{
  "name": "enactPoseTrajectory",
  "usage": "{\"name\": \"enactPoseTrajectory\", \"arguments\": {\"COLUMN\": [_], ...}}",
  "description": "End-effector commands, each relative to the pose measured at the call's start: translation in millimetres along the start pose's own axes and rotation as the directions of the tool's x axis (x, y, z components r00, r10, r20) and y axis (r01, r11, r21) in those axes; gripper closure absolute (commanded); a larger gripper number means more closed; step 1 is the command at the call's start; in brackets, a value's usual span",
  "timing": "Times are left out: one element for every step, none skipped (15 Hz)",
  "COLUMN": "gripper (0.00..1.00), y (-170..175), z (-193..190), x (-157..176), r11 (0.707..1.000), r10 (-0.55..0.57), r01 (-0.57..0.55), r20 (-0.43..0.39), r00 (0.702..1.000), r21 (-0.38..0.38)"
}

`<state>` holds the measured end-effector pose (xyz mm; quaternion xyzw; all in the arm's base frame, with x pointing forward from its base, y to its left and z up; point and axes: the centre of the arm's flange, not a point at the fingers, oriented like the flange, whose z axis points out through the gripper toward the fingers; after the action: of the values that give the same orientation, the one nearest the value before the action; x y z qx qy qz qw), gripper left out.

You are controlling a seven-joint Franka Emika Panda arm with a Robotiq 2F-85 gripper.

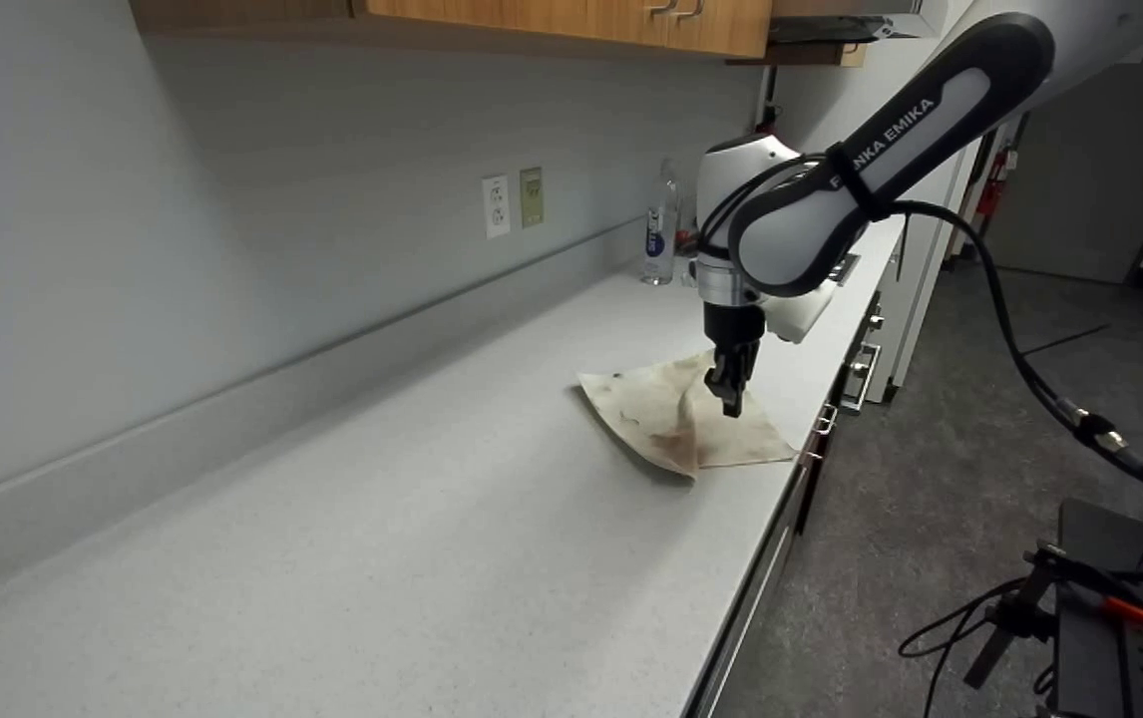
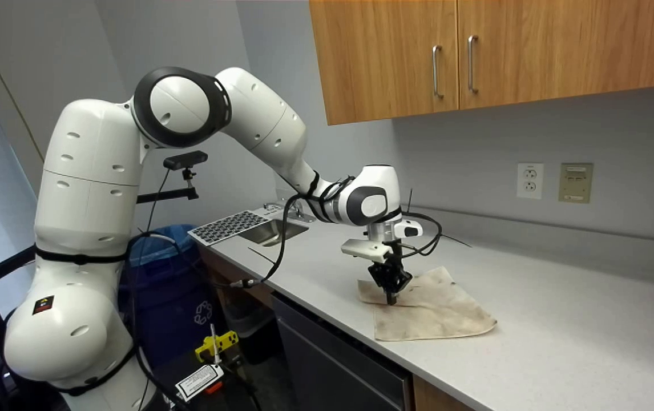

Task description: Lay the cloth flat on the countertop

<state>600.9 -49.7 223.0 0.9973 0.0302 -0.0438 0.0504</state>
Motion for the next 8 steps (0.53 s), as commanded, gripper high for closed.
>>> {"name": "enactPoseTrajectory", "arguments": {"gripper": [1.00,1.00,1.00,1.00,1.00,1.00,1.00,1.00], "y": [-1.8,-2.8,-4.7,-4.5,-3.1,-1.2,1.3,4.0], "z": [15.7,19.3,21.5,23.9,25.6,27.3,29.7,34.2], "x": [-15.9,-18.6,-21.2,-23.0,-24.1,-24.5,-24.5,-25.1], "r11": [0.995,0.994,0.992,0.992,0.992,0.991,0.991,0.988], "r10": [0.083,0.097,0.109,0.114,0.120,0.127,0.136,0.153], "r01": [-0.083,-0.098,-0.110,-0.114,-0.119,-0.127,-0.136,-0.153], "r20": [0.001,0.008,0.012,0.007,-0.004,-0.018,-0.032,-0.037], "r00": [0.997,0.995,0.994,0.994,0.993,0.992,0.990,0.988], "r21": [0.048,0.054,0.057,0.056,0.045,0.031,0.008,0.012]}}
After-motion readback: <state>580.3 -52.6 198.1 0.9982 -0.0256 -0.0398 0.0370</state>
